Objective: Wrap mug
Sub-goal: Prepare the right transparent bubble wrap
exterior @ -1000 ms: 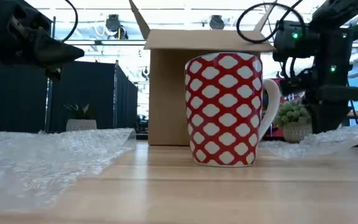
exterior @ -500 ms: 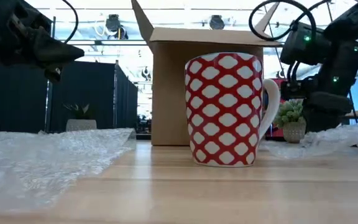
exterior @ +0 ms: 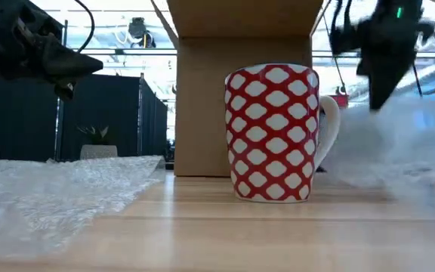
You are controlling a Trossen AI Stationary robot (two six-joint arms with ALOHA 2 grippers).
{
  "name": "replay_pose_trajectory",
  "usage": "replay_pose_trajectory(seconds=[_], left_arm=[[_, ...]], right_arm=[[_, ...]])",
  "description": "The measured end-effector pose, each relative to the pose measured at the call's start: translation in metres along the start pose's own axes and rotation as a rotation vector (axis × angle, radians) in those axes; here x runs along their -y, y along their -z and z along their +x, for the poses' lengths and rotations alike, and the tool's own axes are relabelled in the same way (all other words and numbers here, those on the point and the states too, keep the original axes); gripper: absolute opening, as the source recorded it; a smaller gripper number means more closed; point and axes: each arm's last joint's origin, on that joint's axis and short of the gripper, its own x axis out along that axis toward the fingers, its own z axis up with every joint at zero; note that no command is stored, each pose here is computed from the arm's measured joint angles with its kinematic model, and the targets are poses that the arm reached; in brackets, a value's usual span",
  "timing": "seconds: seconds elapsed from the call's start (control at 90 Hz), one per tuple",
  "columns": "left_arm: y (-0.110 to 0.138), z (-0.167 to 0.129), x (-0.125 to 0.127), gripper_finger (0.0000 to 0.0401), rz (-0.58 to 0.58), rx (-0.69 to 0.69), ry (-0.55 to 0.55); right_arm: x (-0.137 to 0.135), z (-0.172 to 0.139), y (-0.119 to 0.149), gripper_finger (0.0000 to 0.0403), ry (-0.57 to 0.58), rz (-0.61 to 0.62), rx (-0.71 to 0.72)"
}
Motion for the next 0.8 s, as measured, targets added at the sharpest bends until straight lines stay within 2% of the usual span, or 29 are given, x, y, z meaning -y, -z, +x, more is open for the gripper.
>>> replay_pose_trajectory(seconds=[0.2, 0.3, 0.4, 0.467, 0.556, 0.8], left_arm=[[0.0, 0.0, 0.0, 0.0, 0.0, 0.0, 0.0], [0.0, 0.0, 0.0, 0.0, 0.0, 0.001, 0.0], [0.0, 0.0, 0.0, 0.0, 0.0, 0.001, -0.003], [0.0, 0.0, 0.0, 0.0, 0.0, 0.002, -0.005], [0.0, 0.0, 0.0, 0.0, 0.0, 0.003, -0.008], [0.0, 0.0, 0.0, 0.0, 0.001, 0.004, -0.015]], right_arm=[[-0.036, -0.049, 0.015, 0.0, -0.134, 0.05, 0.031], [-0.058, -0.07, 0.027, 0.0, -0.251, 0.093, 0.074], [-0.08, -0.079, 0.045, 0.0, -0.374, 0.182, 0.053], [-0.098, -0.082, 0.059, 0.0, -0.445, 0.247, 0.001], [-0.126, -0.08, 0.084, 0.0, -0.503, 0.273, -0.06], [-0.196, -0.045, 0.125, 0.0, -0.551, 0.344, -0.14]])
